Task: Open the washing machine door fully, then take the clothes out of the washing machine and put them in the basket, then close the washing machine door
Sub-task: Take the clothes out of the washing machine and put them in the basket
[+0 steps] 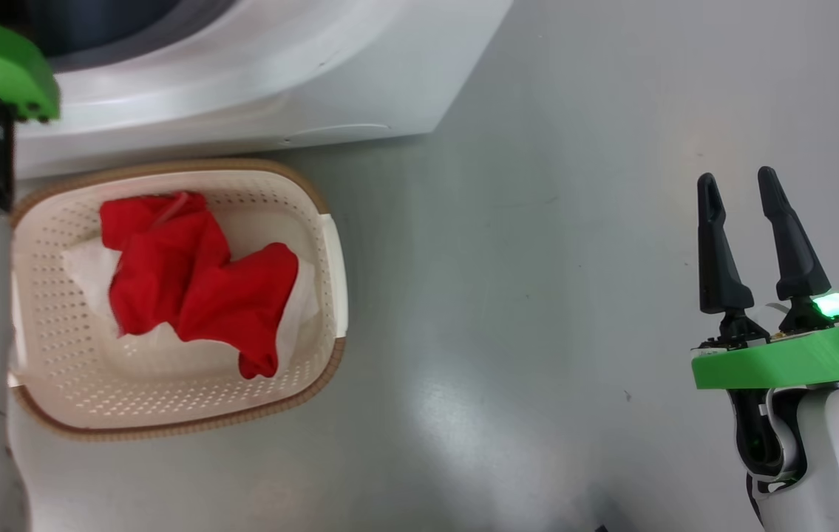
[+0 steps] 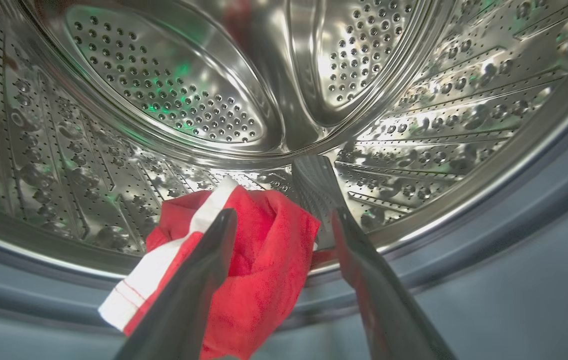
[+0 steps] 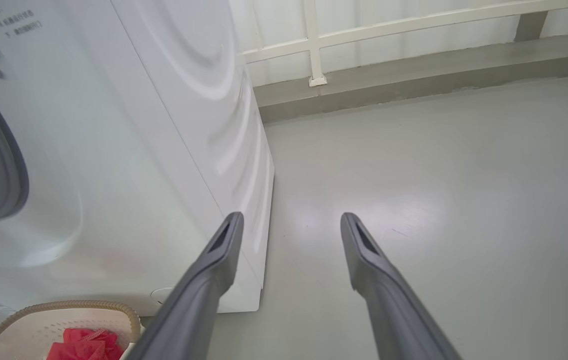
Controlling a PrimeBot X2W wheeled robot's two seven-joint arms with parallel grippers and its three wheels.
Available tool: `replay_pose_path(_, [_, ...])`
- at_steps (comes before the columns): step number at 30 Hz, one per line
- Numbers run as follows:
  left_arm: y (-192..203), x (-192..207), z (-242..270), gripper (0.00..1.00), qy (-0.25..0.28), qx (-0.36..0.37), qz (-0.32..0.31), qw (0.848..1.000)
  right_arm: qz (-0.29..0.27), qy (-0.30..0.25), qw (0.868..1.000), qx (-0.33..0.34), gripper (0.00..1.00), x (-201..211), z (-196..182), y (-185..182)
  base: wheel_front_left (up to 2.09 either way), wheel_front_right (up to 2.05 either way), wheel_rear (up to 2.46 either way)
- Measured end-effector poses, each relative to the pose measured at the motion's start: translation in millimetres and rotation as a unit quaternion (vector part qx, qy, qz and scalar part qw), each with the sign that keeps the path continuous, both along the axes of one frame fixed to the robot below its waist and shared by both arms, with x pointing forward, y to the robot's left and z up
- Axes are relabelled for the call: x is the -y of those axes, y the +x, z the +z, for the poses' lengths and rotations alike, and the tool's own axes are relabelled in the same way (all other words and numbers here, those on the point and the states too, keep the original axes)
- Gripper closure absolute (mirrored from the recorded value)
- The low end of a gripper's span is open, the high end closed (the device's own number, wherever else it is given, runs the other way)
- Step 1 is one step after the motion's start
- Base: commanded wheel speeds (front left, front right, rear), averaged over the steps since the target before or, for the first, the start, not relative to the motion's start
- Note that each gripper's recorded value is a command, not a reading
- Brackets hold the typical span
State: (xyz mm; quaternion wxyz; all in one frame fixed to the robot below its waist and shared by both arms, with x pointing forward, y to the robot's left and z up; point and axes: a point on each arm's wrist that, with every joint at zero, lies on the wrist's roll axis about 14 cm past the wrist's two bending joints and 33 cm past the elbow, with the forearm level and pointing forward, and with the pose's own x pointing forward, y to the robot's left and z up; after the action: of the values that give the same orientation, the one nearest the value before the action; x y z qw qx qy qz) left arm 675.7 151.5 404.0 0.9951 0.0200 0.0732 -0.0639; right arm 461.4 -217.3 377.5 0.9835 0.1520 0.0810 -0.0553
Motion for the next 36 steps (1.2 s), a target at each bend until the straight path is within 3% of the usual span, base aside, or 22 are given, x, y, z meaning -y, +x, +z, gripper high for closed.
replay_pose_path(18, [30.3, 5.1, -31.4, 0.00, 0.081, -0.075, -0.008, 0.994, -0.018, -0.005, 1.000, -0.020, 0.00, 14.4, -10.0, -11.2, 0.00, 0.00, 0.00])
replay_pose_path(19, [29.1, 5.5, -33.8, 0.20, 0.084, -0.081, -0.009, 0.993, -0.019, -0.005, 1.000, -0.020, 0.00, 14.6, -9.3, -11.3, 0.00, 0.00, 0.00])
replay_pose_path(20, [28.0, 5.9, -35.9, 0.57, 0.085, -0.087, -0.010, 0.993, -0.019, -0.005, 1.000, -0.019, 0.00, 14.7, -8.6, -11.3, 0.00, 0.00, 0.00])
replay_pose_path(22, [26.9, 6.2, -37.0, 0.93, 0.088, -0.092, -0.010, 0.992, -0.019, -0.006, 1.000, -0.016, 0.00, 14.8, -6.4, -10.6, 0.00, 0.00, 0.00])
replay_pose_path(23, [26.9, 6.2, -36.5, 1.00, 0.089, -0.091, -0.009, 0.992, -0.018, -0.006, 1.000, -0.014, 0.00, 14.9, -4.9, -9.7, 0.00, 0.00, 0.00])
replay_pose_path(31, [24.7, 5.9, -30.7, 1.00, 0.090, -0.091, -0.009, 0.992, -0.017, -0.005, 1.000, -0.002, 0.00, 14.0, 3.0, -6.6, 0.00, 0.00, 0.00])
replay_pose_path(36, [25.2, 5.6, -17.6, 1.00, 0.060, -0.067, -0.003, 0.996, -0.015, -0.003, 1.000, 0.002, 0.00, 12.3, 5.8, -4.8, 0.00, 0.00, 0.00])
